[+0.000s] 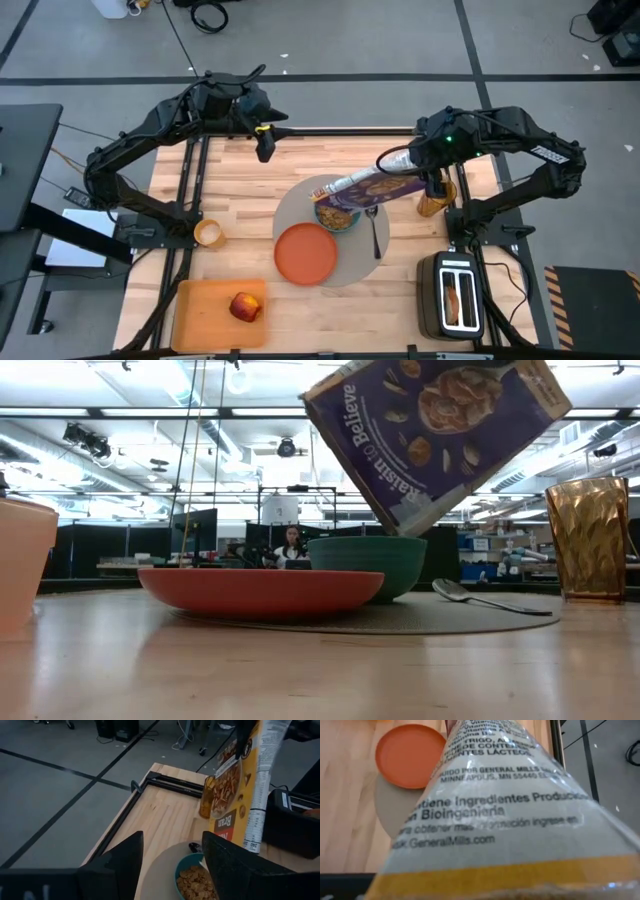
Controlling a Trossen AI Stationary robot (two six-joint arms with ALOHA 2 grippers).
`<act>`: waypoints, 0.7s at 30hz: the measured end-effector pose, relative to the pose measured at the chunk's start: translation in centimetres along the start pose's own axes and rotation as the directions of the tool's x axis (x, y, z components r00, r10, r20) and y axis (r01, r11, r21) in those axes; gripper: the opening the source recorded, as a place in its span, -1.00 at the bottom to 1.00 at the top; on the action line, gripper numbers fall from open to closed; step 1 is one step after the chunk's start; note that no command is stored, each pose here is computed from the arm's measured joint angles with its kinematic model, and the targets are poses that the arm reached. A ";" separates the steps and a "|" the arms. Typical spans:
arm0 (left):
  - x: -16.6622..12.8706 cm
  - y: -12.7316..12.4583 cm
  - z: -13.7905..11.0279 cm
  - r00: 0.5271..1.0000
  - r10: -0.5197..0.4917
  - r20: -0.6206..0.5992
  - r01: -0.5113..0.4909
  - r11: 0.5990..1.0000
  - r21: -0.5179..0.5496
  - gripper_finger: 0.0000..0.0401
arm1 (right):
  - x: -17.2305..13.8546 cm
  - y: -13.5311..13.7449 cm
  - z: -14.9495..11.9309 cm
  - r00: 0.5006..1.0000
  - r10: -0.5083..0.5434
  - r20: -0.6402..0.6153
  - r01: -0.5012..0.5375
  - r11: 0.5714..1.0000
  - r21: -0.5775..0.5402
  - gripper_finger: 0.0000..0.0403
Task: Arrange a breakfast setting
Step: Pour the cereal from the cereal box into the blue bowl
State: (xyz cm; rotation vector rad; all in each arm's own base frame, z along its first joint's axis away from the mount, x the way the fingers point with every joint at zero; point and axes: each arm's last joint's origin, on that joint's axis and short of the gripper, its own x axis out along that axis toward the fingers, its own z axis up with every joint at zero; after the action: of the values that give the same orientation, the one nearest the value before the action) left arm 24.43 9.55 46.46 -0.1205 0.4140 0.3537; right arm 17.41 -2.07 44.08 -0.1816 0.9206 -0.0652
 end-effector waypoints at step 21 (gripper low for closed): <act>0.0 0.0 0.1 1.000 0.000 0.006 0.000 1.000 0.004 0.05 | 0.5 0.0 0.3 1.000 0.013 -0.005 -0.013 1.000 0.017 -0.19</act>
State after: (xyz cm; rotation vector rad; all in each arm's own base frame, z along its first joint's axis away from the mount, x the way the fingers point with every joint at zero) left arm 24.44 9.56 46.52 -0.1153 0.4092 0.3535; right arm 17.99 -2.10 43.88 -0.1602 0.9261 -0.0616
